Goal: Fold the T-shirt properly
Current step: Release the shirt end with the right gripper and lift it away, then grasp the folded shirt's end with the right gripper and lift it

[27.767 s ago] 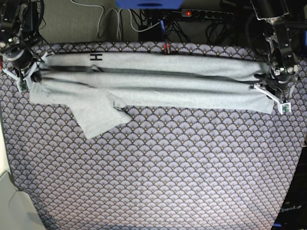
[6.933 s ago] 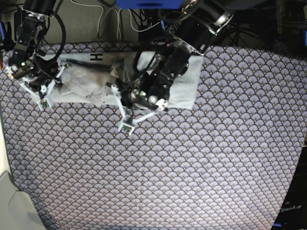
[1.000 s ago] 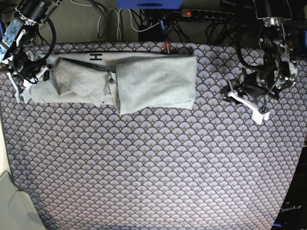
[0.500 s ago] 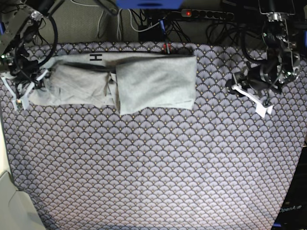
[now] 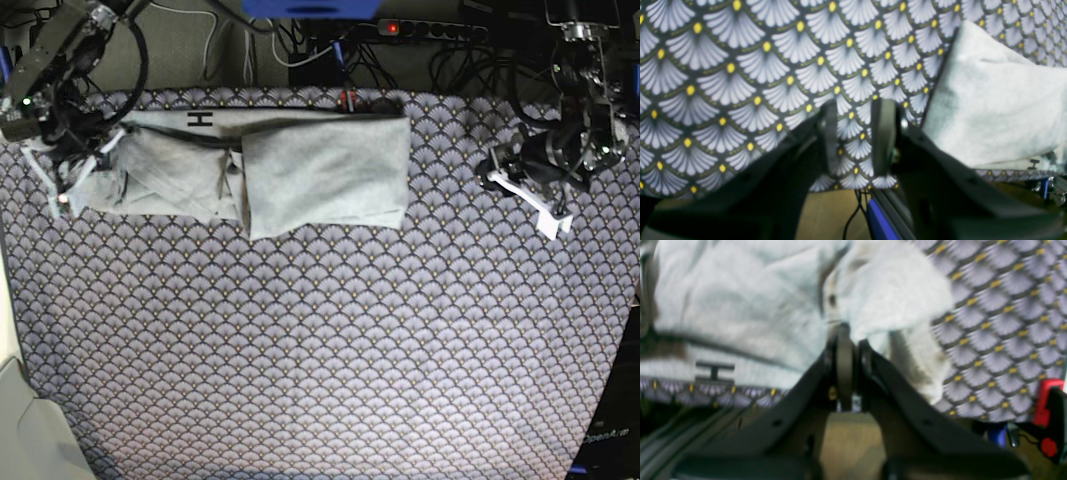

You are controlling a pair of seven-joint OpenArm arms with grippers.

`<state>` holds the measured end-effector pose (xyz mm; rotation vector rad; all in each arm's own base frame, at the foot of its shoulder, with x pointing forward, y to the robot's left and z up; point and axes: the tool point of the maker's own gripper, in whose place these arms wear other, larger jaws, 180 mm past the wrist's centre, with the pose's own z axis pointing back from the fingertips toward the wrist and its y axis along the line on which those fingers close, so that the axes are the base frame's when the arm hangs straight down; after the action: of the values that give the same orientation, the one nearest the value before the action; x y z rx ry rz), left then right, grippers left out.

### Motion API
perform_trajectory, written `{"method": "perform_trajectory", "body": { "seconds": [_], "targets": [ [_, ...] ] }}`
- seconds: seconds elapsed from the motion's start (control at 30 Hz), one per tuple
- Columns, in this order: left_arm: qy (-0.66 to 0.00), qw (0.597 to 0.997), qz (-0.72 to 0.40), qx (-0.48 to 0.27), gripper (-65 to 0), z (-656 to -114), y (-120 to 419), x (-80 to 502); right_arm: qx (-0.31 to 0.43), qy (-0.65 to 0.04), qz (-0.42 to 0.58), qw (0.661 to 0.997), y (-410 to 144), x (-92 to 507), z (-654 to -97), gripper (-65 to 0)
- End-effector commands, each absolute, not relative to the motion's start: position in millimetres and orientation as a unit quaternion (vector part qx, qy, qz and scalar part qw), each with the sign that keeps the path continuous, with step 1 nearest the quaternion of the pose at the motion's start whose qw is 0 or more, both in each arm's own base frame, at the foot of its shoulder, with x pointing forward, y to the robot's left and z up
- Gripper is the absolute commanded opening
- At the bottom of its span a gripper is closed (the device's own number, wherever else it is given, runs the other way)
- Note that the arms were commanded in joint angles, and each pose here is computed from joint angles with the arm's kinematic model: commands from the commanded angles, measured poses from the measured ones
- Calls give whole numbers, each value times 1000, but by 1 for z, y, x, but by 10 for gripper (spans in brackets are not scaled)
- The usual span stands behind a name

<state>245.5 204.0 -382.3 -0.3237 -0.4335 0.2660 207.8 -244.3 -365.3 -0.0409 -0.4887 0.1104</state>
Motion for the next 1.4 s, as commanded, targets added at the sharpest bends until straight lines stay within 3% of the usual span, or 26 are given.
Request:
{"method": "perform_trajectory", "body": {
  "seconds": [0.0, 0.4, 0.77, 1.1, 1.37],
  "targets": [
    [-230, 952, 127, -156, -473, -373, 208, 252, -17, -266, 72, 961, -237, 220, -355, -650],
    [-219, 962, 123, -111, -473, -374, 242, 239, 26, -293, 159, 942, -179, 241, -353, -650],
    [-214, 958, 174, -80, -473, -374, 282, 213, 100, -343, 279, 891, -86, 257, -337, -650],
    [-198, 961, 177, -79, -474, -381, 280, 200, 192, -356, 357, 842, 8, 239, -326, -650],
    [-193, 959, 186, -89, -474, -387, 272, 194, 225, -354, 400, 815, 48, 232, -321, -650]
  ]
}}
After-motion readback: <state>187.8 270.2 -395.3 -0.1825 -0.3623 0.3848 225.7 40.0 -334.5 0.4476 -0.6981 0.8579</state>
